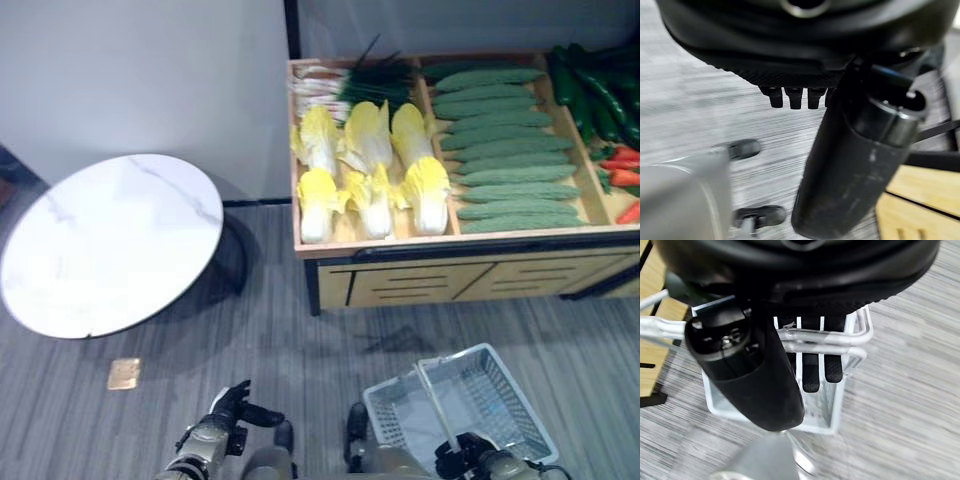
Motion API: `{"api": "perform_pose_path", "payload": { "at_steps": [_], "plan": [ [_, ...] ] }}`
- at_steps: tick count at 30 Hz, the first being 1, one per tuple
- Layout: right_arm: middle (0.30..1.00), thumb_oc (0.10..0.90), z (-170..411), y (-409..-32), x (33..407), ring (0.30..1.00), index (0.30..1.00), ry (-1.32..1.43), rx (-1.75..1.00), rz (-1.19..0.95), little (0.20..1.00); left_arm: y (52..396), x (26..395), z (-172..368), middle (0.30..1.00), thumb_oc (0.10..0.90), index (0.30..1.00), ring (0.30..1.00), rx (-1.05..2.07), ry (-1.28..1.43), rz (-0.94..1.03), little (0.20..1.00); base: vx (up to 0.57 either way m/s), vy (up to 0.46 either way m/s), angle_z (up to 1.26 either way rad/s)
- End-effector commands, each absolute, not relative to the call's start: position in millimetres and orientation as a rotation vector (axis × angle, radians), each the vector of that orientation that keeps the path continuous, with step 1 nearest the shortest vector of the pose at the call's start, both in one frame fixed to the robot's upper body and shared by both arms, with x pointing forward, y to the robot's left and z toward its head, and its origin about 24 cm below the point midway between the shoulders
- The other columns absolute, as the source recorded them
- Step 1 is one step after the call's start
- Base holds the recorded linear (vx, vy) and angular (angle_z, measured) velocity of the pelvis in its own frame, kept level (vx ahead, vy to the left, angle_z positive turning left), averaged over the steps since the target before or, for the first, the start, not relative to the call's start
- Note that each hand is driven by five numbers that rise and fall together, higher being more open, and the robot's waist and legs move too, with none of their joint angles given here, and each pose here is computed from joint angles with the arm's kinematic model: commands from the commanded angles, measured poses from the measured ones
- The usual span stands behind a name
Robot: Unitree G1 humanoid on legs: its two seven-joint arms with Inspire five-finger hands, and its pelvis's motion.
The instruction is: Get the vegetables into the basket
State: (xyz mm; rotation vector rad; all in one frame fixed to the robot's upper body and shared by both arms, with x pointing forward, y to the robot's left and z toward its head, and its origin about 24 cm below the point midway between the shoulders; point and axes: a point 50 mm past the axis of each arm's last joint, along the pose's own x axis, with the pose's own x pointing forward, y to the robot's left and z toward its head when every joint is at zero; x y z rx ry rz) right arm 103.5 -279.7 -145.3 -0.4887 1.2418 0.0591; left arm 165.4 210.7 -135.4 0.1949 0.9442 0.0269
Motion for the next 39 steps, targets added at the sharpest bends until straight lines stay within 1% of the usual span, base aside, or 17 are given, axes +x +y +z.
{"api": "perform_pose_path", "payload": {
  "at_steps": [1,3,5,7,12,13,15,17,18,20,21,23,24,25,29,30,39],
  "plan": [
    [0.3,0.4,-148,-281,91,0.3,0.3,1.279,-0.478,0.053,0.3,226,193,-115,1.0,0.9,1.0,1.0,0.189,0.801,0.086,1.0,0.0,0.0,0.0],
    [0.3,0.4,-147,-281,95,0.3,0.3,1.263,-0.491,0.058,0.3,225,212,-90,1.0,0.9,1.0,1.0,0.149,0.63,0.08,1.0,-0.01,0.003,-0.02],
    [0.3,0.4,-146,-282,96,0.3,0.3,1.254,-0.492,0.05,0.3,225,215,-80,1.0,0.9,1.0,1.0,0.14,0.573,0.079,1.0,0.0,0.005,-0.02],
    [0.3,0.4,-145,-283,99,0.3,0.3,1.231,-0.475,0.029,0.3,235,220,-49,1.0,0.9,1.0,1.0,0.108,0.411,0.103,1.0,-0.01,0.036,0.04],
    [0.3,0.4,-146,-282,96,0.3,0.3,1.237,-0.464,0.029,0.3,252,230,-3,1.0,0.9,1.0,1.0,0.134,0.205,0.135,1.0,0.01,0.034,-0.04],
    [0.3,0.4,-147,-280,93,0.3,0.3,1.243,-0.46,0.038,0.3,259,238,30,1.0,0.9,1.0,1.0,0.206,0.075,0.126,1.0,0.03,0.039,-0.05],
    [0.3,0.4,-147,-279,93,0.3,0.3,1.244,-0.46,0.047,0.3,264,241,45,1.0,0.9,1.0,1.0,0.267,0.019,0.123,1.0,0.02,0.023,-0.07],
    [0.3,0.4,-148,-278,93,0.3,0.3,1.243,-0.468,0.068,0.3,271,250,78,1.0,0.9,1.0,1.0,0.359,-0.103,0.138,1.0,0.01,0.02,-0.06],
    [0.3,0.4,-148,-277,93,0.3,0.3,1.242,-0.478,0.087,0.3,279,258,109,1.0,0.9,1.0,1.0,0.505,-0.21,0.159,1.0,0.01,0.013,-0.07],
    [0.3,0.4,-148,-277,93,0.3,0.3,1.242,-0.478,0.087,0.3,279,258,109,1.0,0.9,1.0,1.0,0.505,-0.211,0.16,1.0,0.01,0.003,-0.12],
    [0.3,0.4,-148,-277,92,0.3,0.3,1.244,-0.505,0.108,0.3,286,270,156,1.0,0.9,1.0,1.0,0.767,-0.356,0.212,1.0,0.01,-0.003,-0.11],
    [0.3,0.4,-148,-277,92,0.3,0.3,1.245,-0.514,0.114,0.3,286,273,167,1.0,0.9,1.0,1.0,0.817,-0.395,0.226,1.0,0.0,-0.005,-0.06],
    [0.3,0.4,-148,-277,91,0.3,0.3,1.248,-0.524,0.123,0.3,287,277,180,1.0,0.9,1.0,1.0,0.901,-0.432,0.238,1.0,0.0,-0.013,-0.14],
    [0.3,0.4,-148,-279,88,0.3,0.3,1.25,-0.548,0.14,0.3,291,282,208,1.0,0.9,1.0,1.0,1.081,-0.499,0.263,1.0,0.0,-0.013,-0.19],
    [0.3,0.4,-147,-280,86,0.3,0.3,1.244,-0.578,0.144,0.3,284,292,237,1.0,0.9,1.0,1.0,1.274,-0.585,0.256,1.0,-0.01,-0.014,-0.15],
    [0.3,0.4,-147,-280,87,0.3,0.3,1.233,-0.593,0.15,0.3,278,300,255,1.0,0.9,1.0,1.0,1.413,-0.624,0.24,1.0,-0.03,-0.024,-0.14],
    [0.3,0.4,-142,-285,98,0.3,0.3,1.178,-0.66,0.158,0.3,266,334,266,1.0,0.9,1.0,1.0,1.745,-0.58,0.162,1.0,-0.01,-0.019,-0.16]
  ]
}}
